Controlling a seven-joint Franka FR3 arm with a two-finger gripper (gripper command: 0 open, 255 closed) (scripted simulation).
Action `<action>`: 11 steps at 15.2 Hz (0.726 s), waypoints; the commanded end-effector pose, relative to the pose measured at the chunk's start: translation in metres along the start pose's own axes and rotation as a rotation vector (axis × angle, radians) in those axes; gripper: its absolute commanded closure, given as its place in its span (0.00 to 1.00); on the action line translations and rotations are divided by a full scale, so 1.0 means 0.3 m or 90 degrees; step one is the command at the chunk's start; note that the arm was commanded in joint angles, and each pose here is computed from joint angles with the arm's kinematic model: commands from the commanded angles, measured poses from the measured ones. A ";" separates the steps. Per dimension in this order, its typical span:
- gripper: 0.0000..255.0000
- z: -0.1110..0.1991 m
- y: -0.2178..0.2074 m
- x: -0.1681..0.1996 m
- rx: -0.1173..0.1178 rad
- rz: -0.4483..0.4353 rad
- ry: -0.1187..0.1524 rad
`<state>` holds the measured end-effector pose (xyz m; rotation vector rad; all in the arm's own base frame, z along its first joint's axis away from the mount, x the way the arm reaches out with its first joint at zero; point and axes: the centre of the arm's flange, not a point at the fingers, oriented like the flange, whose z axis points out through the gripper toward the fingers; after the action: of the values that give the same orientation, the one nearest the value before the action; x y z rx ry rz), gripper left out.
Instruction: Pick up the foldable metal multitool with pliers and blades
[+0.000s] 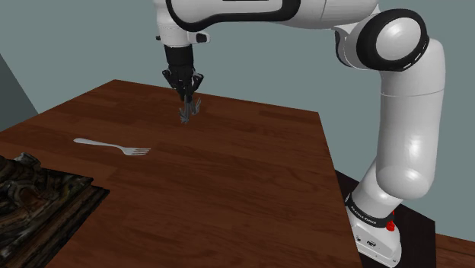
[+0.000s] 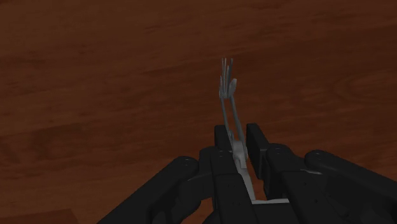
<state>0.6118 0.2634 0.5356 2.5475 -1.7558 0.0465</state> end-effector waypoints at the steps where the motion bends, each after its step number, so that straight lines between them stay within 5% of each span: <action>1: 1.00 0.003 -0.004 0.002 -0.001 0.000 0.000; 11: 1.00 -0.173 0.000 0.011 -0.001 0.000 0.000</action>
<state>0.6130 0.2617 0.5812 2.5473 -1.7553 0.0464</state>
